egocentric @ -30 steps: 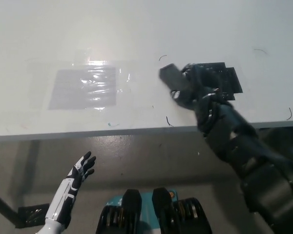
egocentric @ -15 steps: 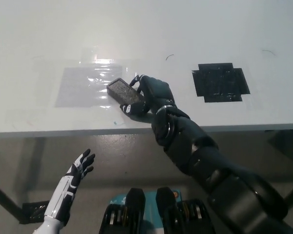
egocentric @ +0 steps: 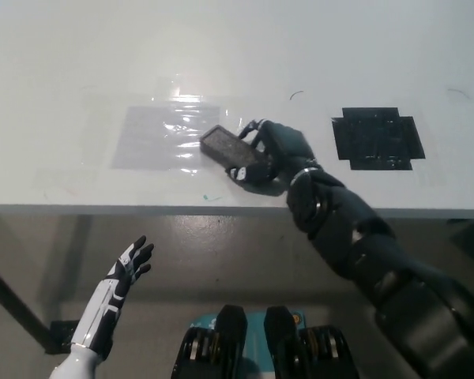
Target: A whiteboard eraser is kept on the black marked spot on the table infront of the robot and the robot uses its right hand to swipe it back and forth on the table twice to clean it
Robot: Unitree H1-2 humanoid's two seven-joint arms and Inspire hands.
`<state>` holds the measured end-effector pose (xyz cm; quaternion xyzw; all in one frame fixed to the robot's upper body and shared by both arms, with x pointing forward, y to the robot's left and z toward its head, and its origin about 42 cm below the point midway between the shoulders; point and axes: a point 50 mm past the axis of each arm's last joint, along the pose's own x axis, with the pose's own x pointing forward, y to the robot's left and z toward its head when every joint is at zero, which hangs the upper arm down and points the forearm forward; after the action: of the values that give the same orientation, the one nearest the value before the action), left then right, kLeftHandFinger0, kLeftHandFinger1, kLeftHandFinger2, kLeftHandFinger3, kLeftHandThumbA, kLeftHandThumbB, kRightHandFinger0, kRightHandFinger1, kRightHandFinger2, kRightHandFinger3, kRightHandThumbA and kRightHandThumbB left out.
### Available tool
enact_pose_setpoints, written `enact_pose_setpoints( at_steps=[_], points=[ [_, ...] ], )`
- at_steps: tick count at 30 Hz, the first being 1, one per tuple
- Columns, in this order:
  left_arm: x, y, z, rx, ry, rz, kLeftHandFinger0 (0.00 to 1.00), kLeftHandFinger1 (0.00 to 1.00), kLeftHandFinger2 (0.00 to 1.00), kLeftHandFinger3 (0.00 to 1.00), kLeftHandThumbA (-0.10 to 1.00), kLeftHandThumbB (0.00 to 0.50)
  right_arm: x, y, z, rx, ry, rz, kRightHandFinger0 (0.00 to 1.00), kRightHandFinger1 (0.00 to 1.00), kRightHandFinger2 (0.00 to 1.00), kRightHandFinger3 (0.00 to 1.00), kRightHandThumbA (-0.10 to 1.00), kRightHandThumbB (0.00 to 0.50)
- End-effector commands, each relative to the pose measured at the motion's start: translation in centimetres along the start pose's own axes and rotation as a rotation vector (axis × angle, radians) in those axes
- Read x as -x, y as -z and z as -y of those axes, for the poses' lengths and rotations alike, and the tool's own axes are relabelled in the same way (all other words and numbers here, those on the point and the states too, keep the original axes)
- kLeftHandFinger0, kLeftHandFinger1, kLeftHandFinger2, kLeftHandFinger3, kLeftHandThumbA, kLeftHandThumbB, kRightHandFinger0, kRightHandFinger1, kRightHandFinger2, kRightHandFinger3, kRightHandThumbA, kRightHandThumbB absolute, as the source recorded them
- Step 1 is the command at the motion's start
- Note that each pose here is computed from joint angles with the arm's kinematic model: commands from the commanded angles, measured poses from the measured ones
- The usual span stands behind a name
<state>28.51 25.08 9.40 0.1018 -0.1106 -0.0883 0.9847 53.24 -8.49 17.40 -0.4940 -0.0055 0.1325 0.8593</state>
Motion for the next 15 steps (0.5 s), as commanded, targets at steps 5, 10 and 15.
enact_pose_setpoints(
  at_steps=[5, 10, 15],
  points=[
    [-0.9, -1.2, -0.8, -0.023, 0.017, 0.068, 1.0, 1.0, 1.0, 1.0, 1.0, 0.418, 5.2, 19.3, 7.1, 0.027, 0.06, -0.399, 0.3, 0.38, 0.44, 0.65, 0.74, 0.151],
    [-0.9, -1.1, -0.6, -0.024, 0.017, 0.069, 1.0, 1.0, 1.0, 1.0, 1.0, 0.411, 8.0, 24.4, 11.2, -0.012, 0.161, -0.464, 0.29, 0.36, 0.44, 0.47, 0.73, 0.115],
    [-0.4, -0.9, -0.7, -0.024, 0.006, 0.059, 1.0, 1.0, 1.0, 1.0, 1.0, 0.408, 12.3, 30.0, 14.5, -0.083, 0.286, -0.551, 0.01, 0.13, 0.3, 0.24, 0.66, 0.145]
  ],
)
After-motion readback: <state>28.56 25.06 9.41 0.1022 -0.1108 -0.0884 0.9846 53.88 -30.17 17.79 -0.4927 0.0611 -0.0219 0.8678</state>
